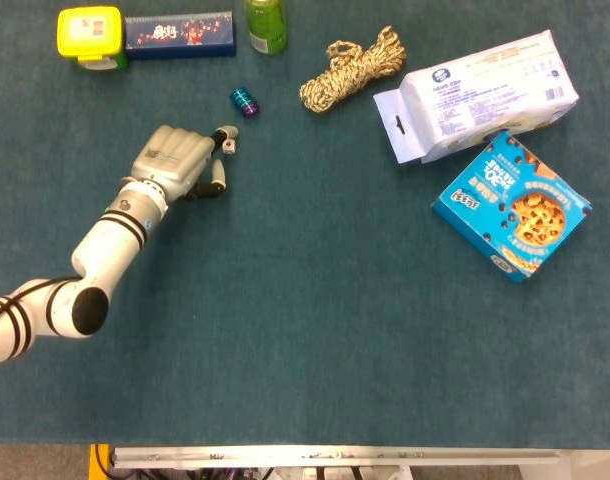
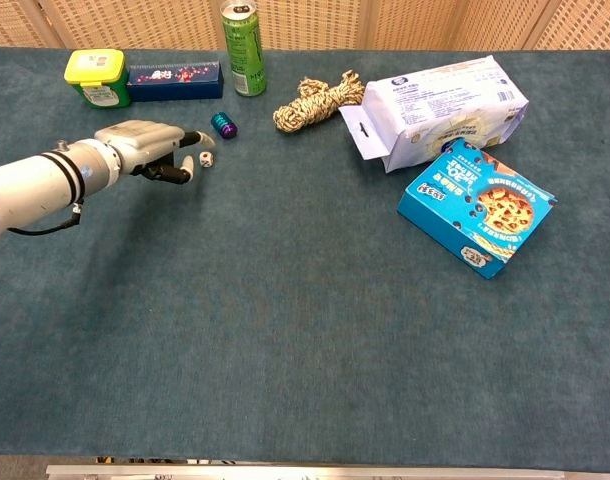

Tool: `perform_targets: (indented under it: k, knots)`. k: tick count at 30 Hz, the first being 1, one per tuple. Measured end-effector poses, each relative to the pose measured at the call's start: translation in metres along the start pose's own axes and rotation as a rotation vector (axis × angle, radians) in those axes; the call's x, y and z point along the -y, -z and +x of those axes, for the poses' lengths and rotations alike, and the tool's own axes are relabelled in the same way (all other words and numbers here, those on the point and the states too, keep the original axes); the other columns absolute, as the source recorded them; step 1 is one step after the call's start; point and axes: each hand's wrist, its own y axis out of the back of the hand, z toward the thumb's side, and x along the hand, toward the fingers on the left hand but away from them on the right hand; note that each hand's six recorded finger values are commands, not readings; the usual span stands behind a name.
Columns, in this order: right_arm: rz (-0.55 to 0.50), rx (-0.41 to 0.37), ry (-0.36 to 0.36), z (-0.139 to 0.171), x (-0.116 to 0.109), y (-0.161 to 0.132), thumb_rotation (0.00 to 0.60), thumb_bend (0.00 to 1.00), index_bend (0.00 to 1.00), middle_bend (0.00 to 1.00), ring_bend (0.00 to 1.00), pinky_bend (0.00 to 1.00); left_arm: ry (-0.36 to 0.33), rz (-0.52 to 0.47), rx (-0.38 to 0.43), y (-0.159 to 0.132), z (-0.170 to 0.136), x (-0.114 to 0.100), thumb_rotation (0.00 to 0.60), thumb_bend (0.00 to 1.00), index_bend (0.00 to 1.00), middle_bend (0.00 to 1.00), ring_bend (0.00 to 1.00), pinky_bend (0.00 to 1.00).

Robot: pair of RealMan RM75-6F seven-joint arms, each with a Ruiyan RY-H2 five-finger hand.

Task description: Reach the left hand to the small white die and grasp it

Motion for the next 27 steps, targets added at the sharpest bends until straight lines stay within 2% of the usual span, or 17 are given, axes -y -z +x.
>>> perform_targets:
  k: [8,20,27]
  knots:
    - [0.000,0.003,0.000,0.001,0.000,0.002,0.600,0.33,0.39,0.43,0.31,0.30,0.016,0.012,-0.027,0.003,0.004,0.002,0.241,0.72,0.10,0.99,0.98,1.00]
    - [-0.003,0.001,-0.003,0.000,0.003,0.002,0.600,0.33,0.39,0.43,0.31,0.30,0.032,0.037,0.003,-0.004,-0.007,0.006,0.239,0.72,0.10,0.99,0.98,1.00]
    - [-0.009,-0.006,-0.002,-0.001,0.004,0.000,0.600,0.33,0.39,0.43,0.31,0.30,0.038,0.055,0.037,-0.010,-0.026,0.008,0.241,0.72,0.10,0.99,0.98,1.00]
